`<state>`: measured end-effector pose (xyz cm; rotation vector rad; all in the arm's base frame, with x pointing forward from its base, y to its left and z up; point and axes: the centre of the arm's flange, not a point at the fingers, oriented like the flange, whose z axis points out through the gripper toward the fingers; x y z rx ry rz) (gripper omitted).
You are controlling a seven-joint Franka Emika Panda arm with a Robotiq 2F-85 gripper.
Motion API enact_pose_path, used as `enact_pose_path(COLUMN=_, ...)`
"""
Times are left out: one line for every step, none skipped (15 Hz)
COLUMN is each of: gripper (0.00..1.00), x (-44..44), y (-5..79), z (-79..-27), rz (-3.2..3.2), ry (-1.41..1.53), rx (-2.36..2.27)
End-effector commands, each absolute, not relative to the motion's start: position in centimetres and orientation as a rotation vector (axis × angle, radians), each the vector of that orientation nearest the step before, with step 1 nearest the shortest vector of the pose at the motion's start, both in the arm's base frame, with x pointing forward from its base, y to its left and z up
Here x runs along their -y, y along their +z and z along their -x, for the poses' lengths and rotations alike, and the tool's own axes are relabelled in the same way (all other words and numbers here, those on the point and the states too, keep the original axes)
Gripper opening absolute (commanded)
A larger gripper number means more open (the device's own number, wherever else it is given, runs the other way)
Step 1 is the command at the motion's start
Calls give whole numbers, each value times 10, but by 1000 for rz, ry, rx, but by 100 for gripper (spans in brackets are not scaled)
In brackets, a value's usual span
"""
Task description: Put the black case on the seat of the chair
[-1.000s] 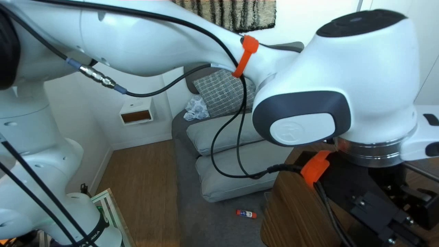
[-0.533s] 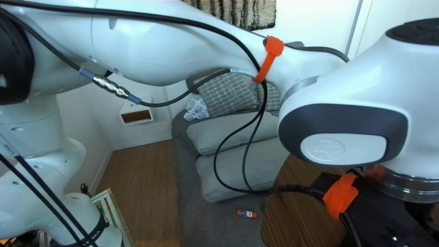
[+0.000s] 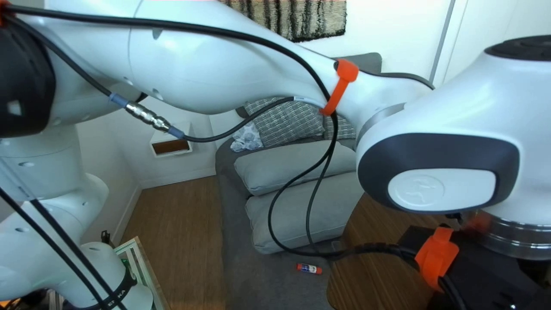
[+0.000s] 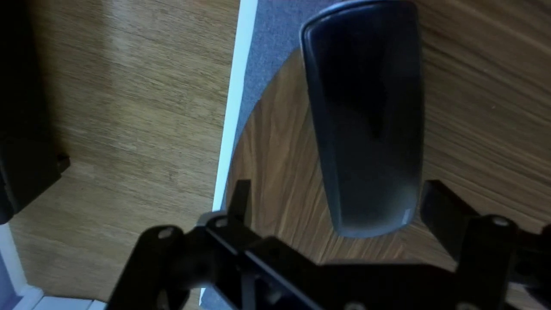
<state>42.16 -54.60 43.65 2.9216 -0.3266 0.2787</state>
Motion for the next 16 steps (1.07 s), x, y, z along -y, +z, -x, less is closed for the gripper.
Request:
enact_pose_path(gripper=100, x=552, y=432, z=-424, rz=-2889, ry=208, rx=241)
enact_pose_path(gripper=100, x=552, y=430, z=-424, rz=-2904, ry=205, rx=221)
enact_pose_path(gripper=100, x=551, y=430, z=-424, rz=-2926, ry=207, rx=195)
enact_pose_path(gripper=100, x=549, y=429, z=-424, rz=-2948, ry=206, rx=162)
enact_pose_path(gripper=100, x=549, y=428, z=-425, rz=-2966, ry=197, rx=133)
enact_pose_path(gripper=100, x=549, y=426, z=-426, rz=-2984, ry=184, rx=102)
enact_pose_path(gripper=100, x=549, y=424, z=-427, rz=-2983, ry=175, rx=96)
enact_pose_path(gripper=100, x=551, y=422, z=-427, rz=-2984, ry=175, rx=79)
enact_pose_path(gripper=100, x=553, y=419, z=-429, rz=-2983, ry=182, rx=61)
enact_pose_path(gripper=100, x=554, y=416, z=-431, rz=-2985, ry=185, rx=36)
enact_pose_path(gripper=100, x=554, y=414, z=-431, rz=-2994, ry=190, rx=4)
enact_pose_path(gripper=100, x=554, y=411, z=-434, rz=-3007, ry=193, rx=-3)
enact_pose_path(gripper=100, x=554, y=410, z=-435, rz=-3020, ry=198, rx=-11)
enact_pose_path(gripper=100, x=554, y=408, z=-437, rz=-3034, ry=204, rx=-15)
enact_pose_path(gripper=100, x=554, y=406, z=-438, rz=-3048, ry=204, rx=-14)
enact_pose_path(gripper=100, x=554, y=404, z=-439, rz=-3057, ry=202, rx=-9)
